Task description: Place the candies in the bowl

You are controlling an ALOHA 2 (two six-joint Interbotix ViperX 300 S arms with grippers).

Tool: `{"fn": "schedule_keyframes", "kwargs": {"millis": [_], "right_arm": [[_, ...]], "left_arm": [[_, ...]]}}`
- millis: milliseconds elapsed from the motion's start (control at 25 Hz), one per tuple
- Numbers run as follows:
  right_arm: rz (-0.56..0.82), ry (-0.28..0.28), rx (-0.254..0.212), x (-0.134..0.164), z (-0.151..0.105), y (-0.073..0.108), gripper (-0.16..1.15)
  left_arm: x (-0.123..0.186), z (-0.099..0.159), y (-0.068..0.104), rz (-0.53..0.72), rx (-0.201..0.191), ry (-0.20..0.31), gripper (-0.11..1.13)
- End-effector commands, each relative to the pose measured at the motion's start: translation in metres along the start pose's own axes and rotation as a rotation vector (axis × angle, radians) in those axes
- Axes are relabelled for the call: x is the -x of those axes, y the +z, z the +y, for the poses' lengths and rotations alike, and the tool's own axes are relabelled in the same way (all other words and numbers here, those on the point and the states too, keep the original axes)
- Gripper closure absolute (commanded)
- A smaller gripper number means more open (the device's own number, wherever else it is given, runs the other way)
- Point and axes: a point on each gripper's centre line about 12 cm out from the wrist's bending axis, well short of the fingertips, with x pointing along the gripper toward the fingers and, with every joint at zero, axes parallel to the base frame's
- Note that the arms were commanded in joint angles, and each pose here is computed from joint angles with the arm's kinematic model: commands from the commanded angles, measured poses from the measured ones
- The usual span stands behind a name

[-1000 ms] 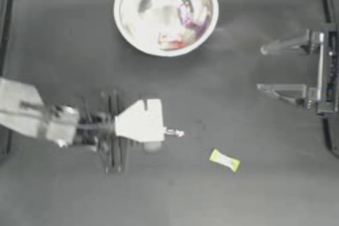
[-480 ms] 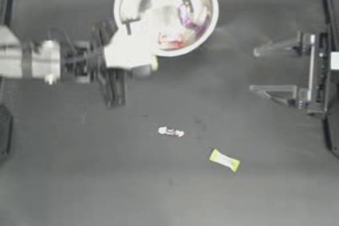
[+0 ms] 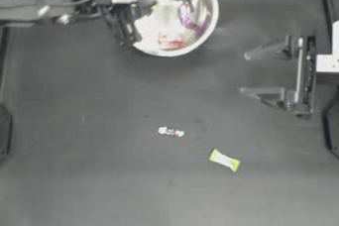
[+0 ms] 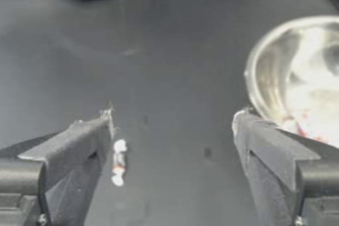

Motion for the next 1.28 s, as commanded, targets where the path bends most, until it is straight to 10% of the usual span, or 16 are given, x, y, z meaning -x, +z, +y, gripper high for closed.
{"fn": "schedule_keyframes", "kwargs": {"millis": [40, 360, 640, 1280], "right_arm": [[-0.029, 0.0, -0.005, -0.001, 0.0, 0.009, -0.03], [-0.017, -0.001, -0.005, -0.003, 0.0, 0.007, -0.03], [-0.017, -0.001, -0.005, -0.003, 0.0, 0.007, -0.03], [-0.008, -0.001, -0.004, -0.003, 0.0, 0.005, -0.03]], "left_arm": [[-0.008, 0.021, 0.009, -0.019, 0.034, 0.026, 0.51], [-0.042, 0.036, 0.005, 0.008, 0.037, 0.038, 0.45], [-0.058, 0.043, 0.008, 0.016, 0.05, 0.046, -0.06], [0.005, 0.031, 0.032, -0.104, 0.04, 0.032, 0.0]]}}
